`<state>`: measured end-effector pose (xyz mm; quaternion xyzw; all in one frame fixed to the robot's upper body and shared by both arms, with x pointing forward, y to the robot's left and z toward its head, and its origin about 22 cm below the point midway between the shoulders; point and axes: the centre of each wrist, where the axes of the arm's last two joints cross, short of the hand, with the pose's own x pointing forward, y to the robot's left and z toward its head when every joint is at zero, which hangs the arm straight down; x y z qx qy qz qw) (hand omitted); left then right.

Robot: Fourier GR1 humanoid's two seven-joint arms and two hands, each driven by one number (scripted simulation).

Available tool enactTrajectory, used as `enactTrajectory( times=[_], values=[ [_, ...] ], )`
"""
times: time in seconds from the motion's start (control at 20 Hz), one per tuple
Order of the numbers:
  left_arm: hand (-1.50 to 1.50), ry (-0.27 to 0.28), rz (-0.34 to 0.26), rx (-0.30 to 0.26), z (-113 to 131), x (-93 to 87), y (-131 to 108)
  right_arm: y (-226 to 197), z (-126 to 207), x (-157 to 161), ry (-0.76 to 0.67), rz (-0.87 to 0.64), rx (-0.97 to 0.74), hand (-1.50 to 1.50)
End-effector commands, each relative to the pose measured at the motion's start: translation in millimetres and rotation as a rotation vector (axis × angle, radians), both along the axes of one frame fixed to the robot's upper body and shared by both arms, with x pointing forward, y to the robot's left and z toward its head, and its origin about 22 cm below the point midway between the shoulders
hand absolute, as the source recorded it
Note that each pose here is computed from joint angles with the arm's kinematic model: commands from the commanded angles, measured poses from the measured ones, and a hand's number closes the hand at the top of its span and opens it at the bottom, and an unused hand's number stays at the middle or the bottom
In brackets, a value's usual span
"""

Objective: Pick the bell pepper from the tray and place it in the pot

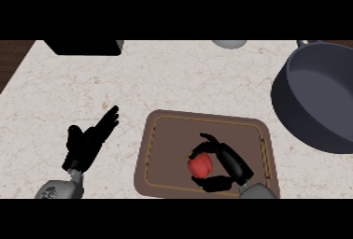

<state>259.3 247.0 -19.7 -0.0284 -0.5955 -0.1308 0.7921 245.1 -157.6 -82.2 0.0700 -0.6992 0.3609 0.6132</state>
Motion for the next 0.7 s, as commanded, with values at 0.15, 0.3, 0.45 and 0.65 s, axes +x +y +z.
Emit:
enactTrajectory(
  times=[0.15, 0.3, 0.45, 0.65],
  values=[
    [0.00, 0.002, -0.002, 0.000, -3, -6.7, 5, -1, -31, 3, 0.061, 0.016, 0.099, 1.50],
    [0.00, -0.014, -0.005, 0.006, -4, -1.8, -7, 0, -49, -22, 0.017, 0.020, 0.139, 1.50],
    [0.00, -0.001, 0.043, 0.003, -7, -4.1, 3, -79, -48, -41, -0.018, -0.358, 0.170, 1.50],
    [0.00, 0.008, 0.129, 0.007, -8, -13.1, 23, -165, -43, -69, -0.019, -0.869, 0.200, 1.50]
  ],
)
